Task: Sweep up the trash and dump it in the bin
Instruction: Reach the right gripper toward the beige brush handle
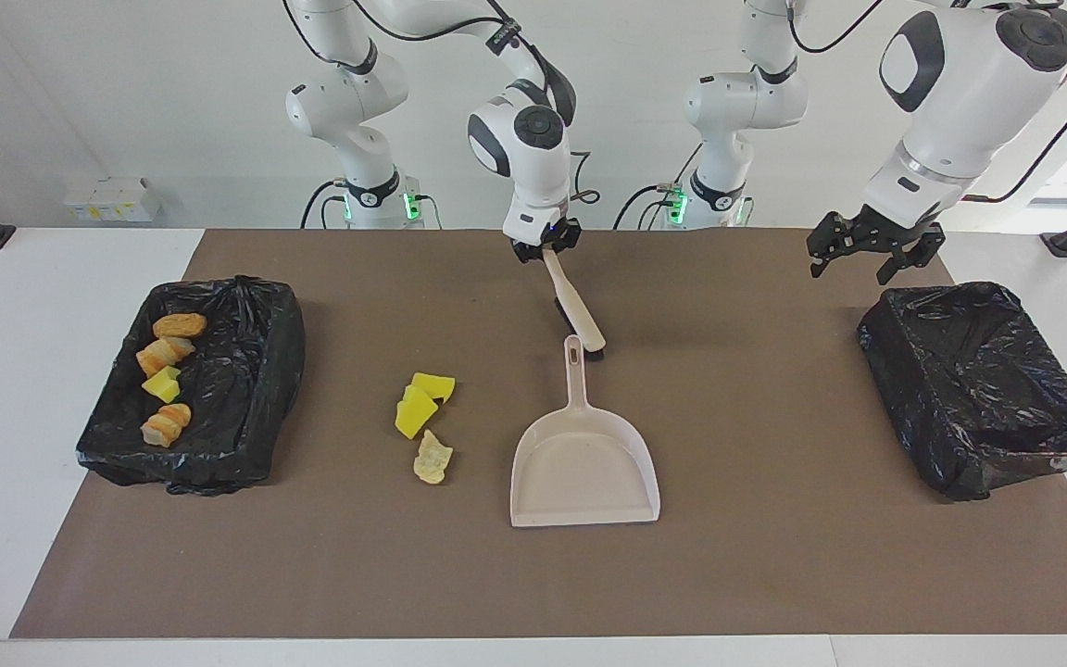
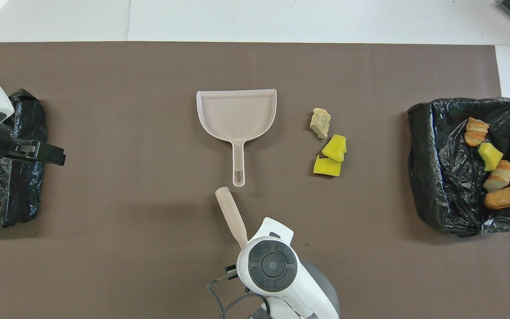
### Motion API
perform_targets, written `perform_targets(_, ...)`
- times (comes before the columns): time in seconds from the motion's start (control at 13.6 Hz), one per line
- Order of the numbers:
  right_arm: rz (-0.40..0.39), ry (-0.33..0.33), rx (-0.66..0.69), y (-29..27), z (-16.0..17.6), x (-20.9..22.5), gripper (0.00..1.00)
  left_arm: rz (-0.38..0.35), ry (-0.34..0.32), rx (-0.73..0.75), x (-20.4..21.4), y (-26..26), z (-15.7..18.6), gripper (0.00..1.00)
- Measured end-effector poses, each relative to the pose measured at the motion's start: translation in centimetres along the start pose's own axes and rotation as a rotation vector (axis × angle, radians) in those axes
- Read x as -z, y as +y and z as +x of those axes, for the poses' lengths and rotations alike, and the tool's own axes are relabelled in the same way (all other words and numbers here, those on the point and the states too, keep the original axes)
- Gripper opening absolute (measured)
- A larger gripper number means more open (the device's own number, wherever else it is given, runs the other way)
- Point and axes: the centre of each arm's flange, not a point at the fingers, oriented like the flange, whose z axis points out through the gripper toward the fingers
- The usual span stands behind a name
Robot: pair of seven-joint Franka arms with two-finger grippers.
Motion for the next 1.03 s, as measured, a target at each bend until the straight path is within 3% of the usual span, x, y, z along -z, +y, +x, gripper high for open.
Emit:
perform_targets(0.37, -0.005, -0.017, 0.05, 1.4, 0.3, -0.8, 0.14, 0.0, 0.0, 0.0, 0.0, 0.0, 0.0, 1.0)
perform_targets(0.59, -0.003, -0.017, 0.122, 1.9, 0.5, -0.7, 0.37, 0.0, 0.0, 0.0, 0.0, 0.0, 0.0, 1.0)
perform_targets(0.66, -0.002, -0.017, 0.151, 2.1, 0.6, -0.7, 0.38, 0.0, 0.0, 0.0, 0.0, 0.0, 0.0, 1.0)
perform_targets(0.81, -0.001, -0.017, 0.196, 2.2, 0.7, -0.7, 0.56, 0.0, 0.0, 0.0, 0.0, 0.0, 0.0, 1.0)
perform_targets(1.03, -0.001, -0.016, 0.202, 2.2, 0.7, -0.7, 0.65, 0.0, 0.0, 0.0, 0.0, 0.0, 0.0, 1.0)
